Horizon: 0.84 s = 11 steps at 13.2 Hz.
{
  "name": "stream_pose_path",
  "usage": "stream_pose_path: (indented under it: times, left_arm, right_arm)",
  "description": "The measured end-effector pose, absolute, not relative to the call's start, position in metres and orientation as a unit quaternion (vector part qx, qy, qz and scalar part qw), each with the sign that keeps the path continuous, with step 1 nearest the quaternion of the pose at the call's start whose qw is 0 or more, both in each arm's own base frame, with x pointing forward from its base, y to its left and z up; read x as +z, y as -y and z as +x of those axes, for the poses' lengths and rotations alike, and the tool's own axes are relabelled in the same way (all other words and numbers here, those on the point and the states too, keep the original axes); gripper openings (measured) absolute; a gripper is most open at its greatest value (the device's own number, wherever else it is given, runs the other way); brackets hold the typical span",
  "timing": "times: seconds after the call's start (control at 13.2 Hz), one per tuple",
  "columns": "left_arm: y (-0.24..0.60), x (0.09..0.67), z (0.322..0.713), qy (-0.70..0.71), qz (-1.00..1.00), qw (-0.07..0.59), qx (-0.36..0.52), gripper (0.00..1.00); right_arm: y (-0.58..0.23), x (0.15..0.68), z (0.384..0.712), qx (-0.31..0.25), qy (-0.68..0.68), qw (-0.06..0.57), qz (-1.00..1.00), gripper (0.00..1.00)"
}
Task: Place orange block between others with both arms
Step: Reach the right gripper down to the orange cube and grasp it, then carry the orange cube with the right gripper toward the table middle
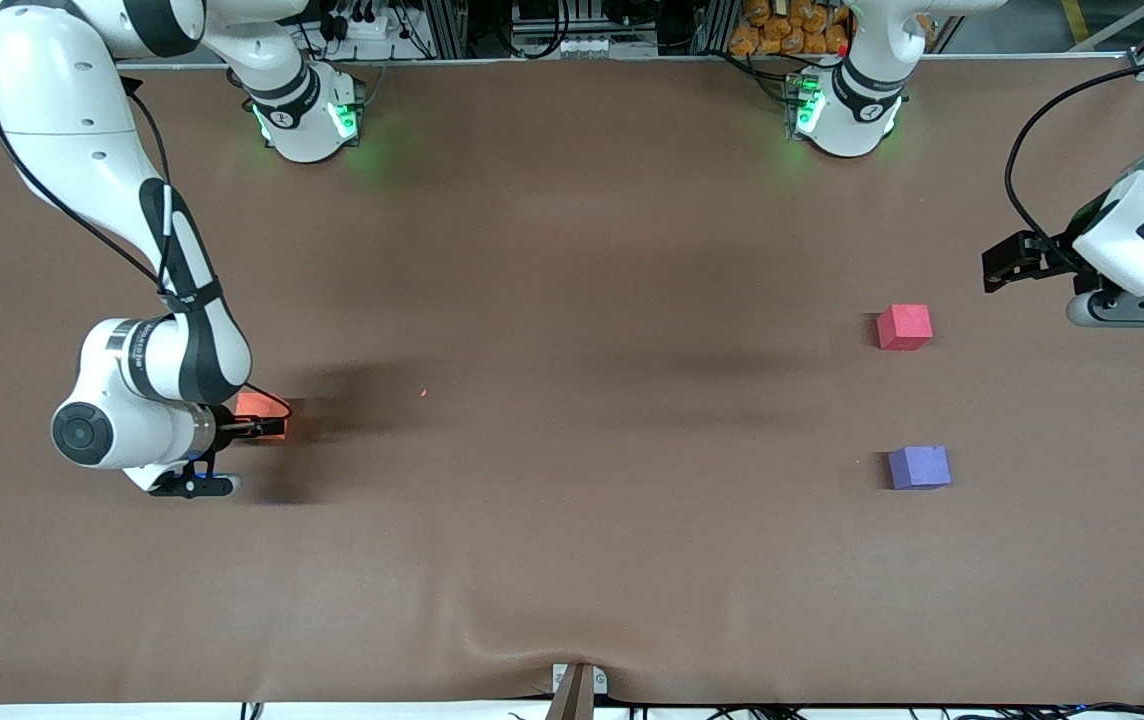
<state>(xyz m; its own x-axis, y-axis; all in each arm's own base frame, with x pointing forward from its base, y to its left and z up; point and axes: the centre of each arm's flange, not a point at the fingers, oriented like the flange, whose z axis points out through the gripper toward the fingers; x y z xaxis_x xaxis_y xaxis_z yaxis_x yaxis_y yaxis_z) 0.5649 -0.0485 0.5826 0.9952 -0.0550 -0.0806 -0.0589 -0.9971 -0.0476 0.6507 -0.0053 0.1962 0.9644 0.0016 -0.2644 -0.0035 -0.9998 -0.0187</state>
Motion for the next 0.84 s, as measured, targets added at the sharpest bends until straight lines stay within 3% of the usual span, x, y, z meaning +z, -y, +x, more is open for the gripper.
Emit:
stream_pose_path:
  times: [0.15,0.46,0.84]
  left_arm:
    - [0.048,0.582,0.565,-0.028,-0.998,0.025,0.04,1.0]
    - [0.051,0.582,0.565,-0.03,-0.998,0.025,0.04,1.0]
    - [0.054,0.571,0.569,-0.033,-0.998,0.025,0.05,1.0]
  right_arm:
    - [0.006,0.195,0.65,0.134,-0.001,0.009,-0.991,0.96]
    - [0.006,0.197,0.651,0.133,-0.001,0.01,-0.991,0.58]
    - [-0.004,0.216,0.665,0.108,0.007,0.013,-0.994,0.52]
